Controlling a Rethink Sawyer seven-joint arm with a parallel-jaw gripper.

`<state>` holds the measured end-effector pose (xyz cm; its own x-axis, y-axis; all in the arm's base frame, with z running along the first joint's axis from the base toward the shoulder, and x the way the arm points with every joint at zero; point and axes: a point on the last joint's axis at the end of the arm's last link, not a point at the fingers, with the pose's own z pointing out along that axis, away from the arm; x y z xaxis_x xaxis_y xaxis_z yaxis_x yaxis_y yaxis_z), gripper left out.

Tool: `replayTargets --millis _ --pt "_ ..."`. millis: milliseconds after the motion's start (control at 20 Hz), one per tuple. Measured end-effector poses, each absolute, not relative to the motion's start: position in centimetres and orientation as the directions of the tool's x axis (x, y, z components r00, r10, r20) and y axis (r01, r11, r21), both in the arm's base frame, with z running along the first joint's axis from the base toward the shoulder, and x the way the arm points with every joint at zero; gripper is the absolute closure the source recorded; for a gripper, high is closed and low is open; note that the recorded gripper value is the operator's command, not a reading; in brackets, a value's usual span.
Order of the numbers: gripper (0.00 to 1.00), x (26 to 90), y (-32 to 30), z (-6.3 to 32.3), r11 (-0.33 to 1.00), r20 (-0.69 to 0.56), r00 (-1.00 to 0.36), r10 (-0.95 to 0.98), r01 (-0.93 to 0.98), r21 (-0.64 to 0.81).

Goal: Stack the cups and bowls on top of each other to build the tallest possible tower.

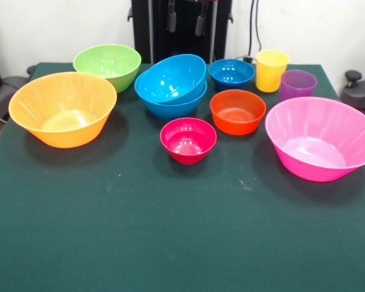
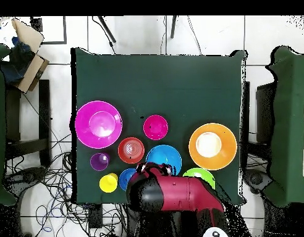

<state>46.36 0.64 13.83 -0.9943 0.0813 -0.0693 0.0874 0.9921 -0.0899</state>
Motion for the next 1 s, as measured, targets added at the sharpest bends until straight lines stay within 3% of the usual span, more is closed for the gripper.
replayTargets --millis 150,200,1000 --pt "0.0 46.4 0.9 13.8 0.993 -0.069 -0.995 0.075 0.081 -0.085" --pt "1.0 46.5 1.0 13.8 0.993 -0.069 -0.995 0.074 0.079 -0.082" --pt "1.0 46.1 1.0 12.7 0.995 -0.04 -0.996 0.079 0.082 -0.066"
